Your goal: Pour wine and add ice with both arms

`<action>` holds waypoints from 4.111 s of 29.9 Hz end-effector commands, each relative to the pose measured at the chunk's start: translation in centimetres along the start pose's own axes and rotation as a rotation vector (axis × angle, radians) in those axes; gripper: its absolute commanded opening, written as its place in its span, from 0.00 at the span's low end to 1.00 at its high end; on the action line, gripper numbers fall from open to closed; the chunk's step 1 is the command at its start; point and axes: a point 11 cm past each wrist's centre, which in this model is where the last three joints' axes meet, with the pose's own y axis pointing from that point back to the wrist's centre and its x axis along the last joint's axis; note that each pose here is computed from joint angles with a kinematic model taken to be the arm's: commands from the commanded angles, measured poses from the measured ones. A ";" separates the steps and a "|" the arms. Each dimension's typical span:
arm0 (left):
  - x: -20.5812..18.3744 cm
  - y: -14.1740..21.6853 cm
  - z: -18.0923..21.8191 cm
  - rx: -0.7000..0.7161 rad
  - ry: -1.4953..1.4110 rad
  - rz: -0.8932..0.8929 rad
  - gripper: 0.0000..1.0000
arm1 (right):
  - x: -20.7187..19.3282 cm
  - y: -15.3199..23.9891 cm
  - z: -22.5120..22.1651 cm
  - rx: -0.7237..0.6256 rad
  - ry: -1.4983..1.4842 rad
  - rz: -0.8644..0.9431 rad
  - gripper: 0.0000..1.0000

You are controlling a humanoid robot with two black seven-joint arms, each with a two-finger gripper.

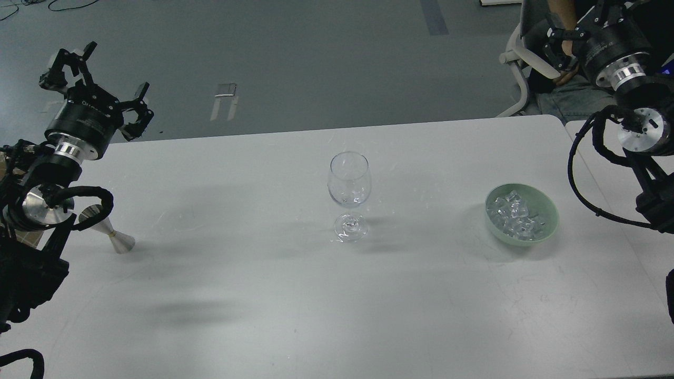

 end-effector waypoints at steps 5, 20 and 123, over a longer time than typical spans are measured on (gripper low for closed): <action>-1.1 -0.2 -0.9 0.010 0.015 -0.039 0.99 | -2.1 -0.5 1.5 -0.012 -0.041 -0.033 1.00; -4.8 -1.6 -3.3 0.117 -0.106 -0.109 0.99 | -3.1 -0.5 2.8 -0.039 -0.059 -0.042 1.00; 8.7 20.0 -10.2 0.124 0.789 0.690 0.98 | -3.7 0.3 6.1 -0.147 -0.022 -0.029 1.00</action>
